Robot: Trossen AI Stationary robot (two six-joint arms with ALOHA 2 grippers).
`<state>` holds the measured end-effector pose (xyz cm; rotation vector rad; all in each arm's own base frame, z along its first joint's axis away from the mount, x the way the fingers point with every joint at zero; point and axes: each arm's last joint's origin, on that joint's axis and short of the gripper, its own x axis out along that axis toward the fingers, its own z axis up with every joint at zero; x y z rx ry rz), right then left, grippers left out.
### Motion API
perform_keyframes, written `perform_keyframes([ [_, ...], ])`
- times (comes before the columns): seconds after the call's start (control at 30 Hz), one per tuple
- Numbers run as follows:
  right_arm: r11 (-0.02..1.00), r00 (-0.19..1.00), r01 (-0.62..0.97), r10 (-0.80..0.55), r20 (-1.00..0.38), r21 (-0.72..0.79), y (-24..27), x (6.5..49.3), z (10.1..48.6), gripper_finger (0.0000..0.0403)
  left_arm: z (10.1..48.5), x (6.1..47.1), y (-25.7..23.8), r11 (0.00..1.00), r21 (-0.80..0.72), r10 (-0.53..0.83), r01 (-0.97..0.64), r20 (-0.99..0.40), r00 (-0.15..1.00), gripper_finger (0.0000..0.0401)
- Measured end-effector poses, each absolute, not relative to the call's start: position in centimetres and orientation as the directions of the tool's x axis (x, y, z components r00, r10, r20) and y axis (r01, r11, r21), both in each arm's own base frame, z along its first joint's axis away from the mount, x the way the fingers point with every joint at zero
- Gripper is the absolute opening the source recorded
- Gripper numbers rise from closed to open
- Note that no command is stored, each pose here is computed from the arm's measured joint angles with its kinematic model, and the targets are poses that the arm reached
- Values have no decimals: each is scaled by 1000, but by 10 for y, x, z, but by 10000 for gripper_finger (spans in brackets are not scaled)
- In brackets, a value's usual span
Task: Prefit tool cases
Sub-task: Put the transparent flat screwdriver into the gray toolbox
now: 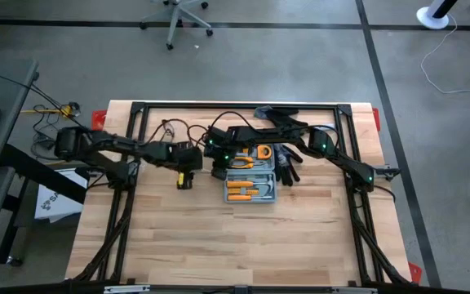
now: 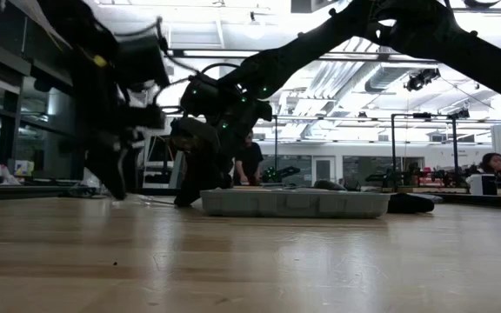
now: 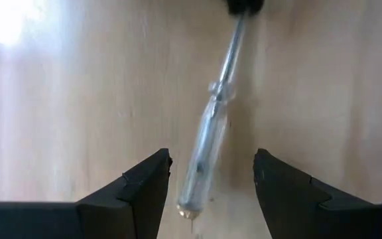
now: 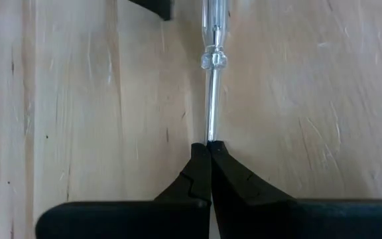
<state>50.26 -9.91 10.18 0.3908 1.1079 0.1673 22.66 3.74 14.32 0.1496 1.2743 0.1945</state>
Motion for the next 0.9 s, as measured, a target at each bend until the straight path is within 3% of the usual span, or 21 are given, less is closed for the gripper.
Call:
perform_keyframes([
  [0.23,916,453,77,321,-832,395,-101,503,102,0,125,230,58,996,77,85,-43,-968,238,187],
  [0.33,912,458,85,322,-829,401,-103,503,102,0,124,232,59,996,48,65,-75,-967,246,132],
  [0.43,908,462,97,321,-827,407,-103,504,102,0,120,228,58,992,21,50,-125,-972,232,36],
  [0.47,909,464,104,314,-828,403,-104,503,102,0,119,226,58,988,9,45,-155,-972,231,28],
  [0.67,904,483,143,291,-826,402,-112,502,111,0,118,223,58,956,-29,45,-293,-969,244,28],
  [0.9,937,510,154,195,-838,312,-112,489,172,0,128,221,58,919,-19,104,-394,-951,291,26],
])
